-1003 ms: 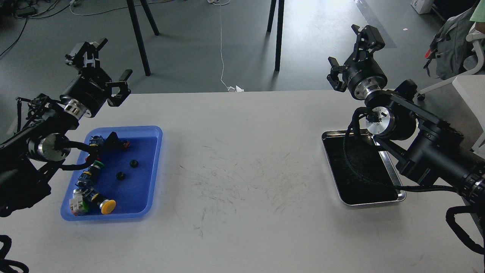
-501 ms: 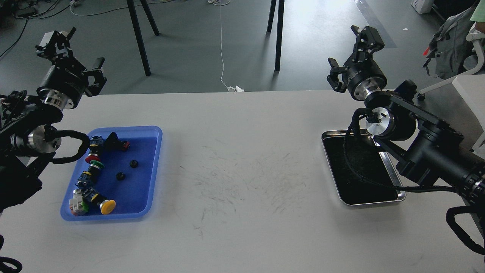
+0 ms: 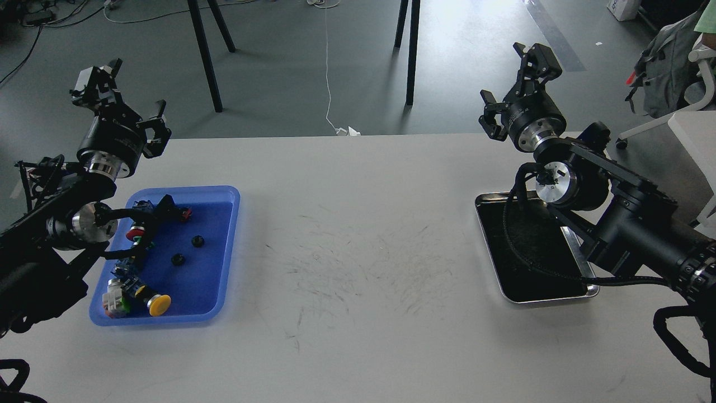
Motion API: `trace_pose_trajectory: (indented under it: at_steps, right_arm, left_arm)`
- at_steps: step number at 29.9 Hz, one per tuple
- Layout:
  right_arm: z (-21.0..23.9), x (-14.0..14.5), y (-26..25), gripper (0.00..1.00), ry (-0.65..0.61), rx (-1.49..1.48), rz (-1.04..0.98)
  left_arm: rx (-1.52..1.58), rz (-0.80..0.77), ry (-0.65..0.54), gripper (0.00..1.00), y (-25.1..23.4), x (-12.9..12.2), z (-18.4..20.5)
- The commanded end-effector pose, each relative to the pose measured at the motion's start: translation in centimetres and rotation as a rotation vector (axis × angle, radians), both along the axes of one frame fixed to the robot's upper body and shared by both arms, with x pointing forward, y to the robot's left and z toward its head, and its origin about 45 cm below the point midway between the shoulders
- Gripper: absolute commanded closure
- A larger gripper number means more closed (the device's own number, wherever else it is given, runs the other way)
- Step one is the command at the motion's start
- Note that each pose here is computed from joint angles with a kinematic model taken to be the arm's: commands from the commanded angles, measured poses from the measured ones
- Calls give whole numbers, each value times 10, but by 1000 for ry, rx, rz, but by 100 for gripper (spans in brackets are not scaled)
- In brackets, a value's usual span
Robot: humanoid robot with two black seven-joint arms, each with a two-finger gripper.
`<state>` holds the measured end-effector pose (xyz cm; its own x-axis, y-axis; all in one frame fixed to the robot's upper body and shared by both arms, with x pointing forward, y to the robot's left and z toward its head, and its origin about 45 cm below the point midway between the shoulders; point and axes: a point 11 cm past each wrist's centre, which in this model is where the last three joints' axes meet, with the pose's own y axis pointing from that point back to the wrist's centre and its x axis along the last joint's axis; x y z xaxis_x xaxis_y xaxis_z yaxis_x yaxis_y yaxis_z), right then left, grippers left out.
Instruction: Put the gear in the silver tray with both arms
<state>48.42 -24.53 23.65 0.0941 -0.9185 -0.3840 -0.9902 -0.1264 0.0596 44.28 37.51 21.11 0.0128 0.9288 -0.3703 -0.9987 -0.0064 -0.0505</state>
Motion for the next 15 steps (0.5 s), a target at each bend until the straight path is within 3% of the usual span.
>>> trace_pose_trajectory:
  at_steps: [1, 5, 9, 12, 15]
  right_arm:
    - [0, 0, 2, 1, -1, 3, 3]
    - [-1, -1, 2, 1, 1, 3, 5]
    - [-3, -1, 4, 1, 4, 5, 7]
    - [-4, -2, 3, 1, 5, 4, 6]
    - [-4, -2, 7, 1, 7, 9, 13]
  left_arm:
    - [70, -36, 50, 2, -10, -4, -15]
    - [143, -97, 48, 2, -7, -4, -6]
    - [326, -303, 11, 2, -25, -1, 9]
    - [337, -240, -21, 2, 1, 0, 29]
    - [165, -88, 14, 2, 23, -16, 10]
